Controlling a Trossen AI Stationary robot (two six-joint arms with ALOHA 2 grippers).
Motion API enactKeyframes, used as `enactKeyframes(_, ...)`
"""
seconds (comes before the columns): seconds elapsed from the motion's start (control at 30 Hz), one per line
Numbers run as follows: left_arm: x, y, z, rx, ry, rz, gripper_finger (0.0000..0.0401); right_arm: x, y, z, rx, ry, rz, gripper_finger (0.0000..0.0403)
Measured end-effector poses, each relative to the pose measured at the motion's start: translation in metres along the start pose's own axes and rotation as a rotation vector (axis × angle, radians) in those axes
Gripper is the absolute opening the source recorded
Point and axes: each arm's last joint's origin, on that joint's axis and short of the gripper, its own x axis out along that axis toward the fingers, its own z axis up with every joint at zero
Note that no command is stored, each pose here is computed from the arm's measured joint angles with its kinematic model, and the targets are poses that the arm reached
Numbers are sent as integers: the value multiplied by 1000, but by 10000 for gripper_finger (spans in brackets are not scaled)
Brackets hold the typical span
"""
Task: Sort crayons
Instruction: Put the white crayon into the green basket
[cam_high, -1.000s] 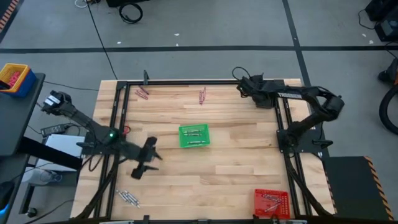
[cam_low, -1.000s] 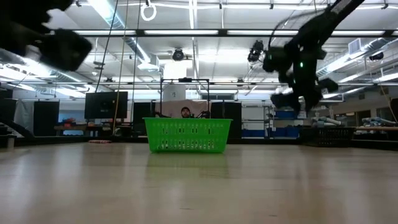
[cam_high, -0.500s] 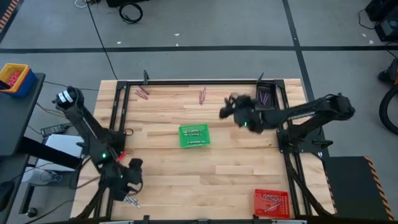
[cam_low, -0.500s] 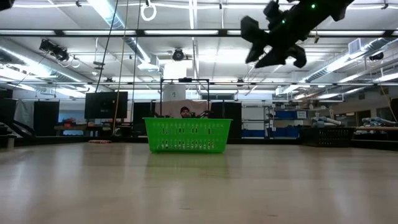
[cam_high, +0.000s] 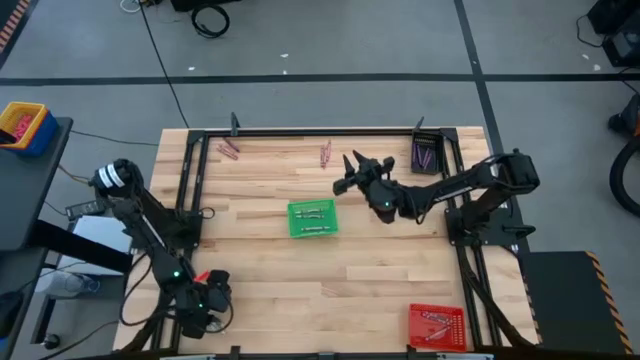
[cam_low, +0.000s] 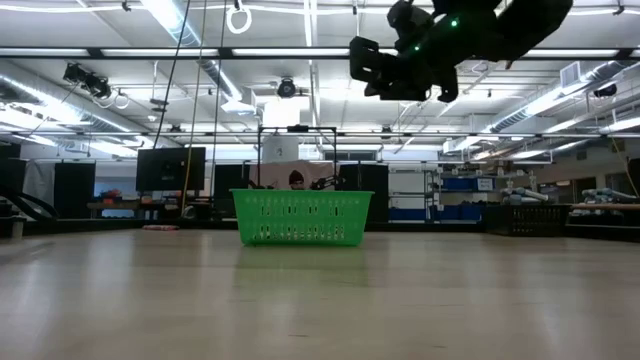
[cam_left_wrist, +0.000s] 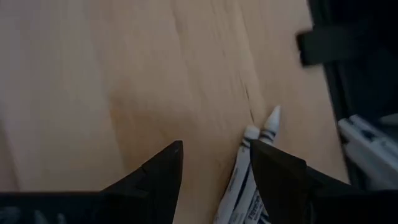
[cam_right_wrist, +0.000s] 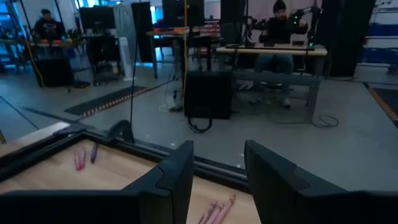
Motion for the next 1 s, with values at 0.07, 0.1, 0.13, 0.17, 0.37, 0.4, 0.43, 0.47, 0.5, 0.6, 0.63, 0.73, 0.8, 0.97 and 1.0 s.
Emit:
enactKeyframes(0.07, 3, -4, 2, 27, 17, 16, 198, 8, -3, 2, 16, 0, 20, 147)
enactKeyframes(0.1, 2, -7, 5, 39, 21, 22, 198, 11, -5, 2, 21, 1, 22, 147)
enactKeyframes(0.13, 2, -9, 8, 49, 25, 28, 198, 14, -6, 2, 30, 1, 26, 147)
enactKeyframes(0.17, 2, -11, 10, 54, 30, 36, 198, 17, -8, 2, 43, 1, 29, 147)
enactKeyframes(0.37, 6, -16, 12, 54, 57, 61, 198, 29, -13, 3, 111, 15, 90, 147)
enactKeyframes(0.4, 7, -17, 10, 59, 67, 68, 198, 30, -13, 3, 118, 17, 99, 147)
enactKeyframes(0.43, 8, -17, 9, 62, 73, 73, 198, 31, -14, 3, 120, 18, 105, 147)
enactKeyframes(0.47, 10, -17, 8, 64, 76, 76, 198, 32, -14, 3, 120, 19, 107, 147)
enactKeyframes(0.5, 11, -18, 7, 69, 77, 79, 198, 33, -14, 3, 120, 20, 111, 147)
enactKeyframes(0.6, 13, -19, 4, 83, 80, 91, 198, 34, -15, 3, 124, 19, 108, 147)
enactKeyframes(0.63, 12, -20, 3, 85, 84, 94, 198, 35, -16, 3, 124, 19, 106, 147)
enactKeyframes(0.73, 12, -18, 1, 92, 107, 121, 198, 36, -17, 3, 124, 18, 100, 147)
enactKeyframes(0.8, 11, -15, -1, 107, 127, 146, 195, 37, -17, 4, 124, 18, 99, 147)
enactKeyframes(0.97, 11, -13, -3, 155, 150, 169, 165, 38, -18, 4, 125, 18, 100, 147)
enactKeyframes(1.0, 11, -12, -4, 167, 153, 172, 154, 38, -18, 4, 125, 18, 100, 147)
